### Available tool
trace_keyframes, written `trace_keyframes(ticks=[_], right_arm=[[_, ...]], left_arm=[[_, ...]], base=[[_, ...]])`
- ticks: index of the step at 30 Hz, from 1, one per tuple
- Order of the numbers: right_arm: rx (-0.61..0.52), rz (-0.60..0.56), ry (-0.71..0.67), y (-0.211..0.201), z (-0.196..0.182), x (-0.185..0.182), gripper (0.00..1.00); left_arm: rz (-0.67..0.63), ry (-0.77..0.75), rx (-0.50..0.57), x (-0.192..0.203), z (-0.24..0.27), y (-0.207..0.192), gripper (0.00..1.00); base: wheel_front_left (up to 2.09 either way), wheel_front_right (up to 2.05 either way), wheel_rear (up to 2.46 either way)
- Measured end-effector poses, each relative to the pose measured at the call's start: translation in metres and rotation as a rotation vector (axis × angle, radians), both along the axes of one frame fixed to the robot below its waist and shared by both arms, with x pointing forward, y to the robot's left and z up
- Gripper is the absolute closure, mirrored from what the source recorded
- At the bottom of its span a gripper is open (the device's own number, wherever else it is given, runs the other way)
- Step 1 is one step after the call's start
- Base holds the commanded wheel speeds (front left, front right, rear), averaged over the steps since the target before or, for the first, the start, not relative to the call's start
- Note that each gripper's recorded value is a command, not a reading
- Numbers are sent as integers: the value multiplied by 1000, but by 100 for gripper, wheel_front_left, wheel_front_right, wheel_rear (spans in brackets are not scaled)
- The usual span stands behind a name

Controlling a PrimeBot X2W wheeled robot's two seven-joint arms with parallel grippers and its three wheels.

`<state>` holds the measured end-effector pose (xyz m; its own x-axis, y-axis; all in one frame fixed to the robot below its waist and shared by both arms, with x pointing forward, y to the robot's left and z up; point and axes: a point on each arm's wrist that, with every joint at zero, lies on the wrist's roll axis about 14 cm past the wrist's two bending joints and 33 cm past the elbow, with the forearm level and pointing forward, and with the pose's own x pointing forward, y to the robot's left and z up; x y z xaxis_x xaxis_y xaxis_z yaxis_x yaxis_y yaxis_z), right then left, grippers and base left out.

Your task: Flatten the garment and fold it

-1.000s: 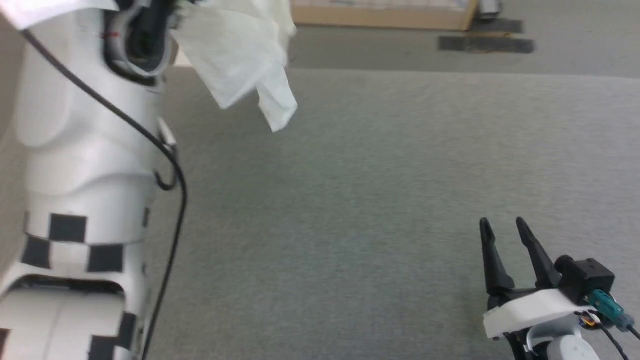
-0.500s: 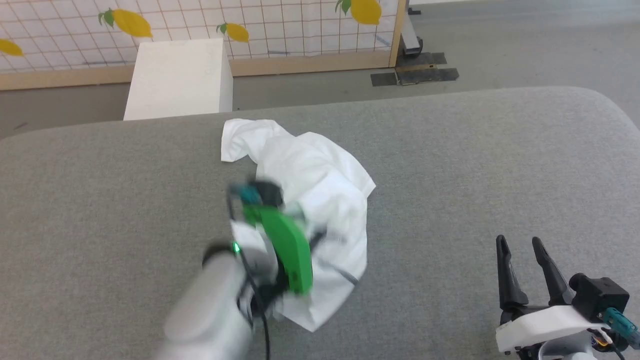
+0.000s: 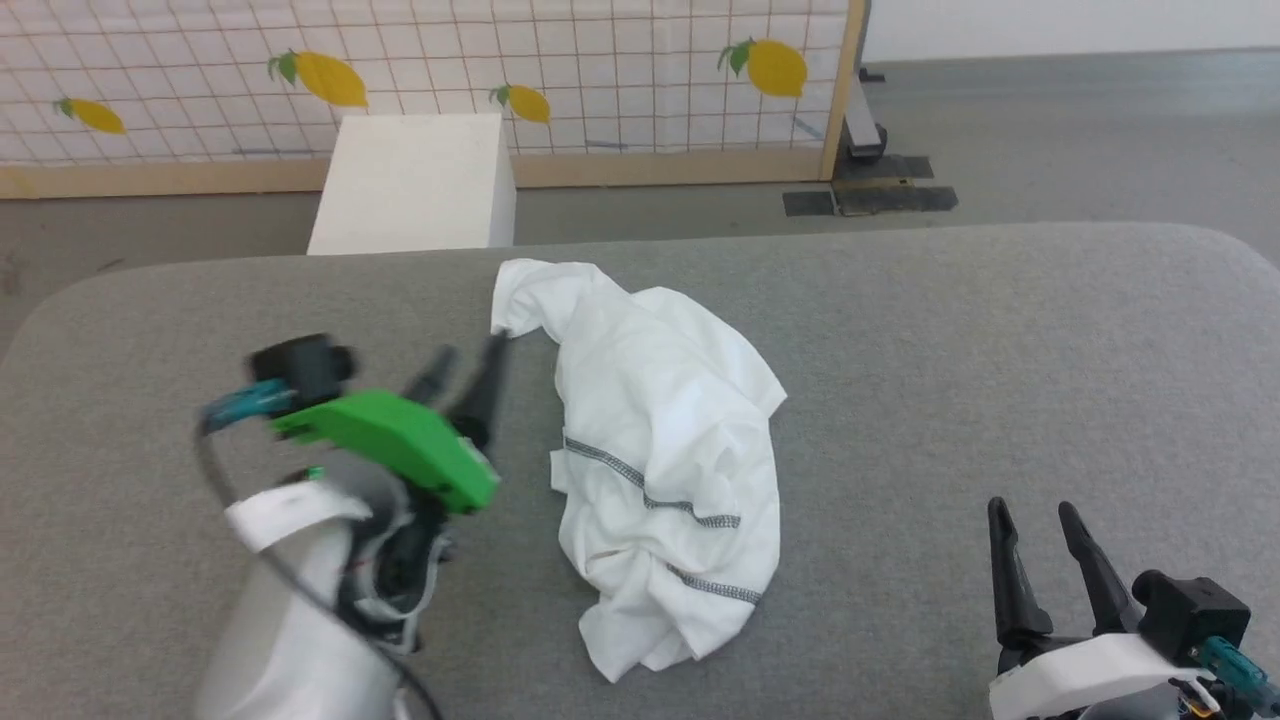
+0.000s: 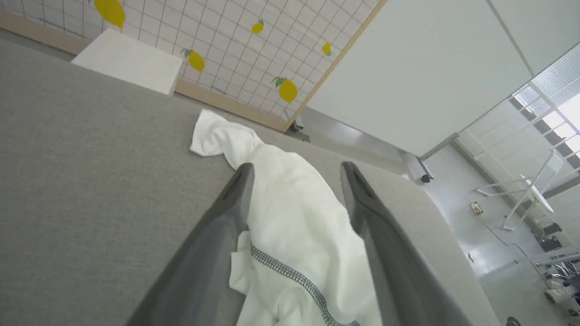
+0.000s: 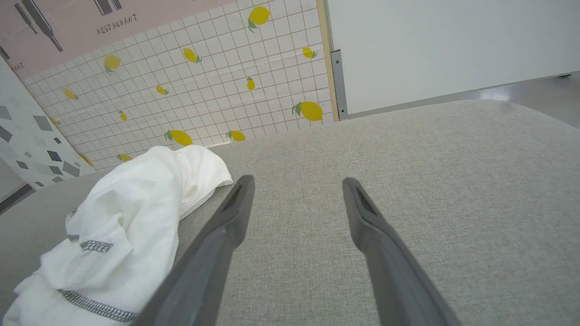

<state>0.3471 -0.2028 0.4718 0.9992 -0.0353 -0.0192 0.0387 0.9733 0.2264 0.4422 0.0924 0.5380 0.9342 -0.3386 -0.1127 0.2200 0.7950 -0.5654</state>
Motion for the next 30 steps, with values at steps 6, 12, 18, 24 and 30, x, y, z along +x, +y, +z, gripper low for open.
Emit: trace_keyframes(ticks=[6, 12, 18, 24, 30], right_arm=[[0, 31, -8, 10, 2, 1, 0], [-8, 54, 8, 15, 1, 3, 0], [-11, 81, 122, 19, -17, 9, 0], [-70, 148, 206, 34, -3, 59, 0], [-222, 287, 359, 77, 7, 126, 0]], left_arm=[[288, -331, 255, -24, 27, 83, 0], [337, -359, 462, -58, 7, 94, 0], [355, -339, 434, -78, -2, 87, 0], [354, -317, 420, -78, -10, 87, 0], [341, -314, 394, -65, -13, 84, 0]], base=[[0, 0, 0], [0, 0, 0], [0, 0, 0], [0, 0, 0], [0, 0, 0]])
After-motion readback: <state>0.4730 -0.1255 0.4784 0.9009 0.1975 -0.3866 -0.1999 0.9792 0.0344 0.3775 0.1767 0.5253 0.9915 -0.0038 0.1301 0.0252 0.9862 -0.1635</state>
